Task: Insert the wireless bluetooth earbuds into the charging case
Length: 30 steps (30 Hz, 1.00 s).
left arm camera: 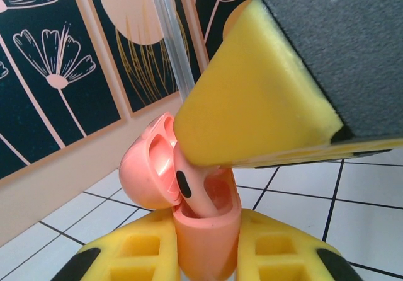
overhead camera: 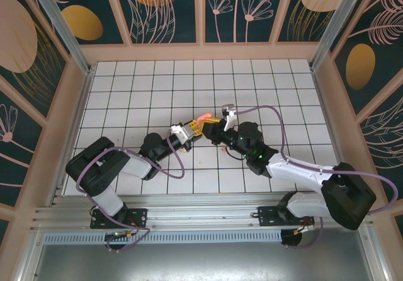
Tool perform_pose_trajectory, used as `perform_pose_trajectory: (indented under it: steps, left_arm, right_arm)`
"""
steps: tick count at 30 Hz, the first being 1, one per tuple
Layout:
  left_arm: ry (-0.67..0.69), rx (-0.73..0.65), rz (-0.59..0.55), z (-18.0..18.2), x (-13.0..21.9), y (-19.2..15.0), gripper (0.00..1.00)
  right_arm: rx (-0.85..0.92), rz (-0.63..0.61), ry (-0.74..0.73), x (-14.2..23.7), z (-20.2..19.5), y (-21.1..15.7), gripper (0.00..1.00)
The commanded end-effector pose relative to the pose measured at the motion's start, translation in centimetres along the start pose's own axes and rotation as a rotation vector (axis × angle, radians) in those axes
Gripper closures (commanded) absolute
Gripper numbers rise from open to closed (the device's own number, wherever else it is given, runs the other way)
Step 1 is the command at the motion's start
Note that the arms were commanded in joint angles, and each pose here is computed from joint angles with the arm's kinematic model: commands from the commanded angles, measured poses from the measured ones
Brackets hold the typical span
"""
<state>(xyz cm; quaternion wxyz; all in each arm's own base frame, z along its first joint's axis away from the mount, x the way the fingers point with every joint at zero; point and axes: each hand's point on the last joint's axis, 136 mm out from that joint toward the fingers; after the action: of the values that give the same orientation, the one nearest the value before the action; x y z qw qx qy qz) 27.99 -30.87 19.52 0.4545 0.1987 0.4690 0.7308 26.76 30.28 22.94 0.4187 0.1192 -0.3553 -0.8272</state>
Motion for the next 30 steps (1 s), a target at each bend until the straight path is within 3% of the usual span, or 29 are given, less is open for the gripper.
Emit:
perform_pose_trajectory:
  steps: [1,10,21,30]
  left_arm:
    - [0.124,-0.116,-0.327,3.1,1.4,9.1,0.94]
    - [0.119,-0.115,-0.325,3.1,1.5,9.1,0.94]
    - [0.126,-0.085,-0.296,2.9,1.7,8.2,0.94]
    - [0.203,0.064,-0.186,3.5,2.5,4.7,0.93]
  right_arm:
    - [0.018,0.054,-0.175,0.8,-4.5,-2.2,0.72]
    - [0.024,0.023,-0.164,0.9,-3.8,-1.1,0.65]
    - [0.039,-0.043,-0.061,1.8,0.2,2.7,0.58]
    - [0.006,0.049,-0.069,3.7,1.3,4.5,0.57]
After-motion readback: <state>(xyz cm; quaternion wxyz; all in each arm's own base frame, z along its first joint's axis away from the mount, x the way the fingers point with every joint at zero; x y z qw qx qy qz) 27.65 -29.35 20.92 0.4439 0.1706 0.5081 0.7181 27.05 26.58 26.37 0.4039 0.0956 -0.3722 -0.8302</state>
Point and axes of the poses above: each hand's point on the last joint's axis, 136 mm out from that joint toward the fingers, its own x axis back along the fingers, its own z axis along the line the jaws close on, y = z × x, and after that the axes turned 15 degrees about -x, right-handed
